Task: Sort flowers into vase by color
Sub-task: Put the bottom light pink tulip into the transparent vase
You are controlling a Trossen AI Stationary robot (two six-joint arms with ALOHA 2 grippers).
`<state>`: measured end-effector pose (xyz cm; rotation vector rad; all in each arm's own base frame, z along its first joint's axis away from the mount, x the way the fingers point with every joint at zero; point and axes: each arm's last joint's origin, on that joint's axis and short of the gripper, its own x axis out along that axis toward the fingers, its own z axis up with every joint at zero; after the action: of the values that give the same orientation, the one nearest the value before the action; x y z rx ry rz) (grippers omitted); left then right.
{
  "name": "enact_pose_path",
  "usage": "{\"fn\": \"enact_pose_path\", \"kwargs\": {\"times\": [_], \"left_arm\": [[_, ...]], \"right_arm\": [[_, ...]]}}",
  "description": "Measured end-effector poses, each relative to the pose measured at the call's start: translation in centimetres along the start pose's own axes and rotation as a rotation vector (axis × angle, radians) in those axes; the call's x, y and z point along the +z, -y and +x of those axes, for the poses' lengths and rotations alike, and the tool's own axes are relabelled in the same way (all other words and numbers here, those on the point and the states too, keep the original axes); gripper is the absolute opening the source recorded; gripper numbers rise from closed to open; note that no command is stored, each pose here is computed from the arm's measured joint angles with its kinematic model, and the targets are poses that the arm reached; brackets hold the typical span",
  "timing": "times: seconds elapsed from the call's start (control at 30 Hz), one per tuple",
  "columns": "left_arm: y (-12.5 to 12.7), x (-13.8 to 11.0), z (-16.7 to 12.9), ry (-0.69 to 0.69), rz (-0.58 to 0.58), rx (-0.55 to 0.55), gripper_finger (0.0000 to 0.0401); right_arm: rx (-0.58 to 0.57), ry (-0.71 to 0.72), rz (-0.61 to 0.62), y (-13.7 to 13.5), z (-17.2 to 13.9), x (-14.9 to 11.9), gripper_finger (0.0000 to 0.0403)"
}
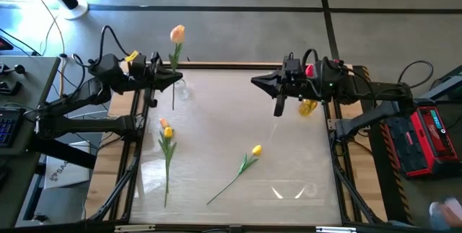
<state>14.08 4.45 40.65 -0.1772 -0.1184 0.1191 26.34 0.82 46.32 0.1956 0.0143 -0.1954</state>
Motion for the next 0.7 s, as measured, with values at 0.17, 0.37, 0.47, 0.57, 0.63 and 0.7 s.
{"fn": "enact_pose_path", "kwargs": {"times": [0.17,0.37,0.47,0.57,0.63,0.7], "left_arm": [[-0.2,-0.1,0.3,-0.002,-0.002,0.028,0.0],[-0.3,-0.2,0.6,-0.006,0.031,0.032,0.0],[-0.4,-0.3,0.9,-0.007,0.032,0.046,0.0],[-0.6,-0.4,1.5,-0.001,0.032,0.076,0.0],[-0.7,-0.6,2.2,0.008,0.033,0.087,0.0],[-0.7,-0.7,3.0,0.021,0.035,0.101,0.0]], "right_arm": [[0.0,0.0,0.0,0.0,0.0,0.0,0.0],[0.0,0.0,0.0,0.0,0.0,0.0,0.0],[0.0,0.0,0.0,0.0,0.0,0.0,0.0],[0.0,0.0,0.0,0.0,0.0,0.0,0.0],[0.0,0.0,0.0,0.0,0.0,0.0,0.0],[0.0,-0.001,0.0,0.0,0.0,0.0,0.0]]}}
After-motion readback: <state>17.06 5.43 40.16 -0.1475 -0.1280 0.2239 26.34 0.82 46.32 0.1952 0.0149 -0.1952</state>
